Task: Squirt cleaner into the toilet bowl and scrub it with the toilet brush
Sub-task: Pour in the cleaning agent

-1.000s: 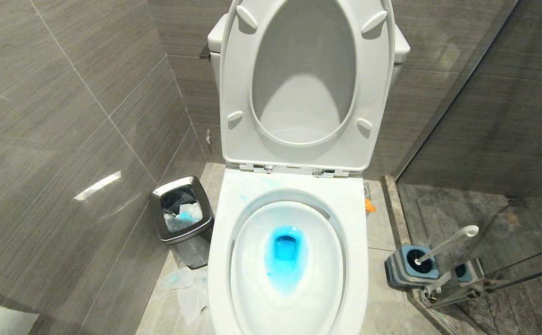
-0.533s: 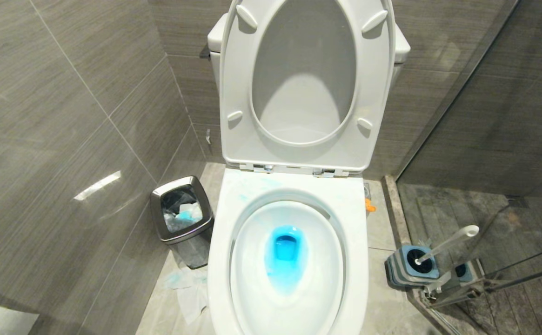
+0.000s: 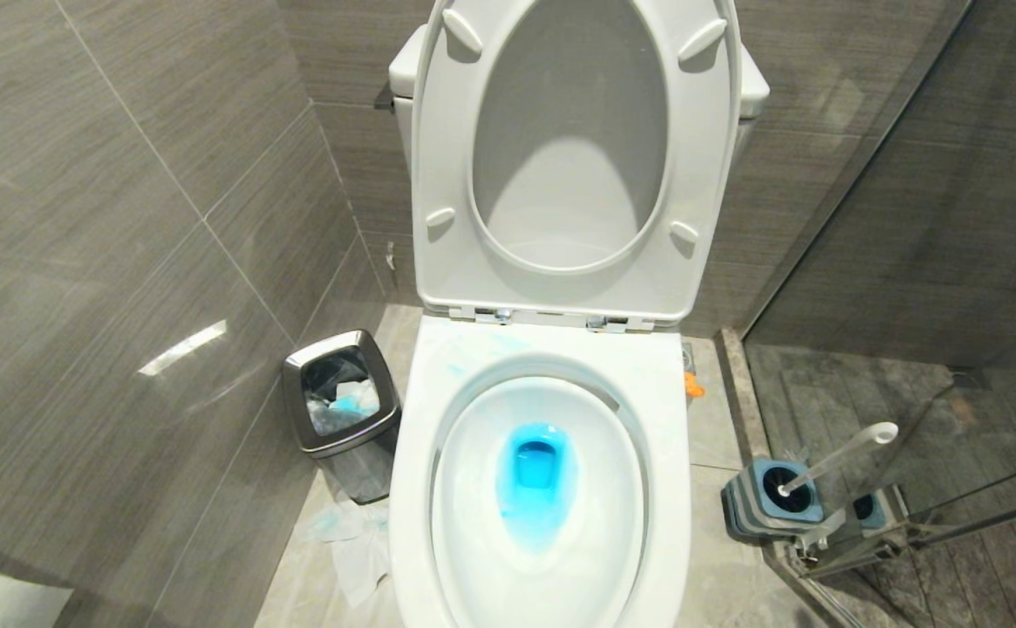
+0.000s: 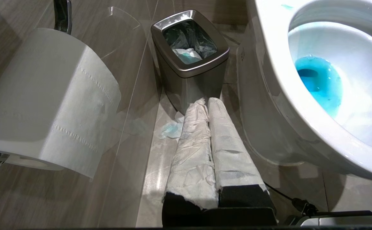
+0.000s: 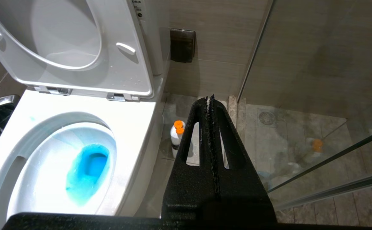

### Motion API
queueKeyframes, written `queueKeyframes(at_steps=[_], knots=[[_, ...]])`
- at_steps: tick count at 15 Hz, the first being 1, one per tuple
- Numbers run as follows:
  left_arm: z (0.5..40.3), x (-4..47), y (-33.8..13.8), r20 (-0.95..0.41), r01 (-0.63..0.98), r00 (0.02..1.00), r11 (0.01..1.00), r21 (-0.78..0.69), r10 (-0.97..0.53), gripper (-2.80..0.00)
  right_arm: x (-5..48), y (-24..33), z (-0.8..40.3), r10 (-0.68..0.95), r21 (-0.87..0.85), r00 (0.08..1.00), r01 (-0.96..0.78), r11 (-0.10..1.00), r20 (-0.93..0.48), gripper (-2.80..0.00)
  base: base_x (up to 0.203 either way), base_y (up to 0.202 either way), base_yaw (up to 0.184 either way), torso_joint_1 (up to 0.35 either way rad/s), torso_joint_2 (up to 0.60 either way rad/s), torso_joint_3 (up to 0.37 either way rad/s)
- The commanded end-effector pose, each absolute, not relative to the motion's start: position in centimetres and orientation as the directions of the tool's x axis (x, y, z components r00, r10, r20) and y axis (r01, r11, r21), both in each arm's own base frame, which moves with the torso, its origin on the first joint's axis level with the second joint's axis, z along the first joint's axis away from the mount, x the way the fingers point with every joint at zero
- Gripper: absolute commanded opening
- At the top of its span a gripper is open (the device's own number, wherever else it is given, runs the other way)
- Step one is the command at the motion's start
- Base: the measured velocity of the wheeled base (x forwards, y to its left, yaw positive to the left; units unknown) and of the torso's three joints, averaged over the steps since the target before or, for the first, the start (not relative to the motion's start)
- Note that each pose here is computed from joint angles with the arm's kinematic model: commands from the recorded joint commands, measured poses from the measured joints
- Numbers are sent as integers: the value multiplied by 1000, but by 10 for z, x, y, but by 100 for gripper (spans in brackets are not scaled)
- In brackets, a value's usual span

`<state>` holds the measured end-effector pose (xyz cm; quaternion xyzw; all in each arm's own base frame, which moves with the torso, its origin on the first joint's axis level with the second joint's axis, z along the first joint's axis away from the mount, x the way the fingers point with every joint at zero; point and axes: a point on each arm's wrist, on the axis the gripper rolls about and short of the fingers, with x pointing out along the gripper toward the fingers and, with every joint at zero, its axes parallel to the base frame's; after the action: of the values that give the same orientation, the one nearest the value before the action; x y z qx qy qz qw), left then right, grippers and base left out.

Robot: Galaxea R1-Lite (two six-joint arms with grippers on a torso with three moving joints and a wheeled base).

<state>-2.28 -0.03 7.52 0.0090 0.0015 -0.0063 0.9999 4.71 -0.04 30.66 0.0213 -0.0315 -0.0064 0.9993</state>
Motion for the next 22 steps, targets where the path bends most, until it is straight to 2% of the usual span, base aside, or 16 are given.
queueKeyframes(at_steps=[1,9,22], knots=[[75,-23,0,-5,12,1000,1000,18,-12,-280,47,0,305,-14,44,998,11,999,58,-280,0,0,0,0,0,0],[75,-23,0,-3,11,1000,1000,20,-11,-280,50,0,302,-9,43,999,7,999,43,-280,0,0,0,1,0,-10],[75,-23,0,-5,12,1000,1000,23,-12,-280,62,0,302,-8,44,998,5,999,57,-280,0,0,0,1,1,-188]])
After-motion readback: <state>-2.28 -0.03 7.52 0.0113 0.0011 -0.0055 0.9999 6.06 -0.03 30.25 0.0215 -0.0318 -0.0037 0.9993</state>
